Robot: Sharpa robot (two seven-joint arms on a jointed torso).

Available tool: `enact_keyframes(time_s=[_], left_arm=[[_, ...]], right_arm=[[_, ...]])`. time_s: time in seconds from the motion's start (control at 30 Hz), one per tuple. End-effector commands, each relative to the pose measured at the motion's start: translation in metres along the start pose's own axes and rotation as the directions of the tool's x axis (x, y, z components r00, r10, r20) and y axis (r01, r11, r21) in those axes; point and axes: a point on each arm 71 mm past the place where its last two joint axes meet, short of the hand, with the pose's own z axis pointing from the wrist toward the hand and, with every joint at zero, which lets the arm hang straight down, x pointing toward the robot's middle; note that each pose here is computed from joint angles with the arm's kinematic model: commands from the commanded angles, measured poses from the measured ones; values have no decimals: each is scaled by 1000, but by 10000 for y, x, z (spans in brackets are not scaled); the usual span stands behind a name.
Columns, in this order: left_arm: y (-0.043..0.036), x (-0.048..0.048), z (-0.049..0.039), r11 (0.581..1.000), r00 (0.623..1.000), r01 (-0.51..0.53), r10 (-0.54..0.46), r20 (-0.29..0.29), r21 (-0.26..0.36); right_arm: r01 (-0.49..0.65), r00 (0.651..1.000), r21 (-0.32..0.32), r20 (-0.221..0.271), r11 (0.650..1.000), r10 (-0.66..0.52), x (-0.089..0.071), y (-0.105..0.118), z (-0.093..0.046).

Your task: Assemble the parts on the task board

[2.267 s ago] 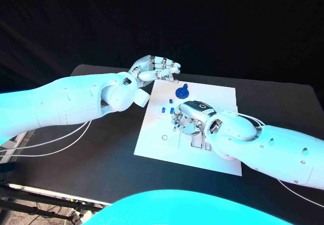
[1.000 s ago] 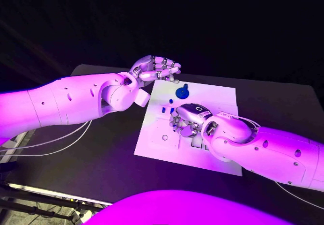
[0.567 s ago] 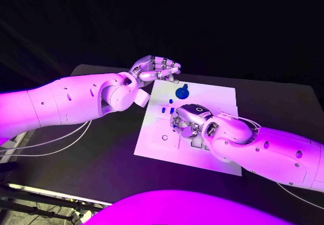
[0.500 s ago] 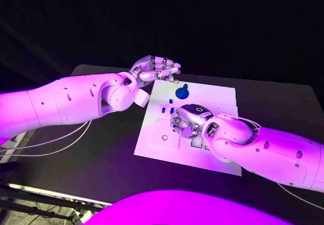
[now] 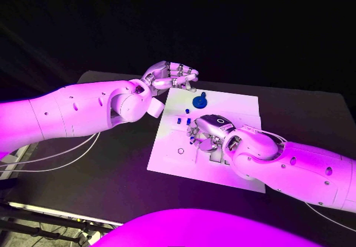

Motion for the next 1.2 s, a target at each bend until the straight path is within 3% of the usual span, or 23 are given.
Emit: enact_keyframes(time_s=[0.03,0.57,1.2], left_arm=[[-10,16,4,1000,1000,5,-5,-17,6],[-11,8,-1,1000,1000,3,-3,-15,6],[-10,-11,-7,1000,1000,1,-1,-10,4]], right_arm=[[-20,1000,2,15,1000,20,-2,1,-7],[-41,998,-8,-42,999,40,38,26,-28],[-39,999,10,-11,999,39,12,-23,-52]])
